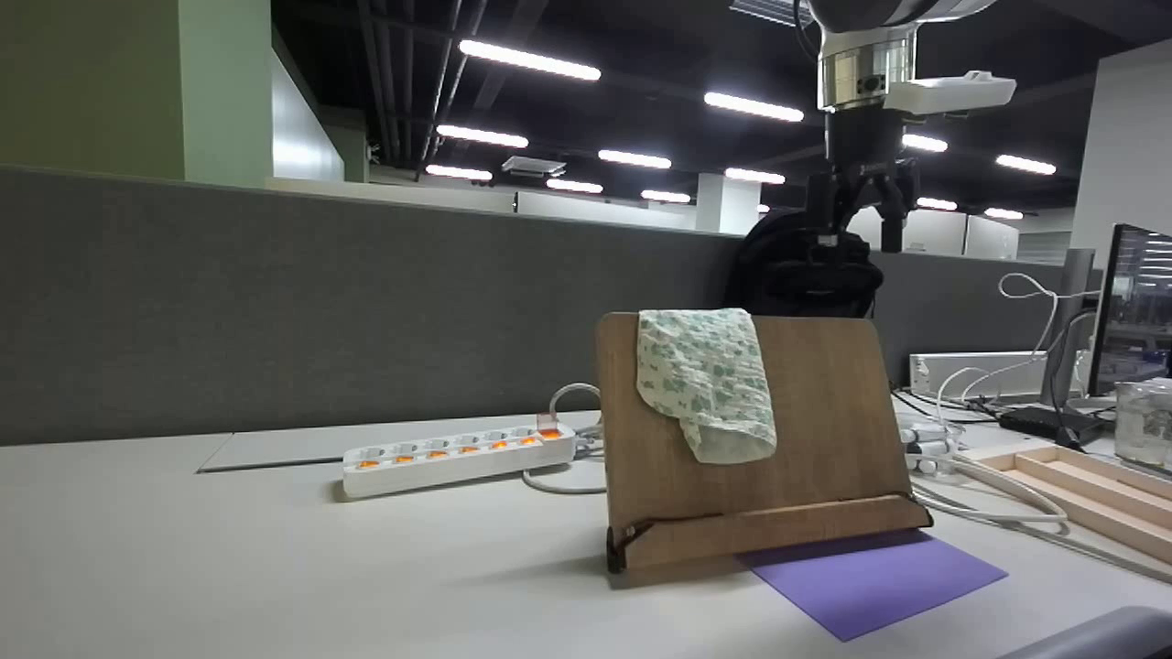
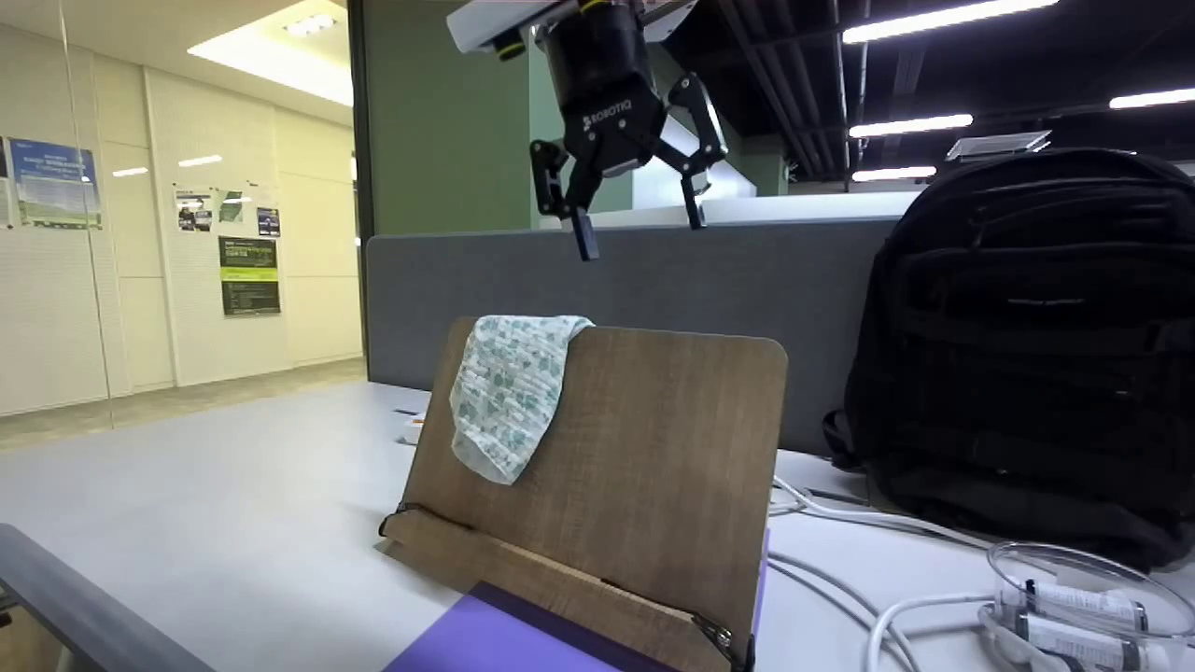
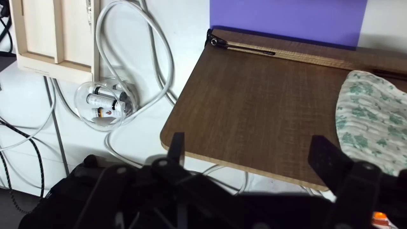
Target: Put the cloth on the table
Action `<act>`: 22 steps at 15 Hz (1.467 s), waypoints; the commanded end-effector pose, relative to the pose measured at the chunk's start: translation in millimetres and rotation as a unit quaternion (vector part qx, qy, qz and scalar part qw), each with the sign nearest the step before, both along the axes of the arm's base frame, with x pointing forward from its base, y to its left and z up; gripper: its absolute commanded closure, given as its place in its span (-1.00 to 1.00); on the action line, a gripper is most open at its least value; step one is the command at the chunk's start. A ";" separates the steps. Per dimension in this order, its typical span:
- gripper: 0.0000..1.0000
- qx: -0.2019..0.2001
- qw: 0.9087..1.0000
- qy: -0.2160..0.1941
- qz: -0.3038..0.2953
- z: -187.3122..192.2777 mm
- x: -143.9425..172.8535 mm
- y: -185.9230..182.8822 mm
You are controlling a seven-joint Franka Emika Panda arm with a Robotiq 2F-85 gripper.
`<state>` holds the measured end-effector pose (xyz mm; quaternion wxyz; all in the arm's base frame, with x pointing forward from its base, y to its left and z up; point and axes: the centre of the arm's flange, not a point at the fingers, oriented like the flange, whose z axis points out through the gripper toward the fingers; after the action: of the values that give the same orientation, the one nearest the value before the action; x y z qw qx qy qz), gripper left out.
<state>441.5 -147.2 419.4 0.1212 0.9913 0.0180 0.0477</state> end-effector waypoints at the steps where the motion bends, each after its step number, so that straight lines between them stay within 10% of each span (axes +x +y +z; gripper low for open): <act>1: -1.00 0.002 1.000 0.001 0.011 -2.5 0.2 4.5; 19: -1.00 0.062 0.986 -0.007 0.157 -79.2 34.0 106.6; 20: -0.50 0.064 0.986 -0.010 0.156 -80.7 35.0 106.3; 22: -0.37 0.066 0.986 -0.016 0.155 -82.7 36.9 105.5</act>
<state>475.8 -39.5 339.4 0.0528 0.9820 0.1668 0.0709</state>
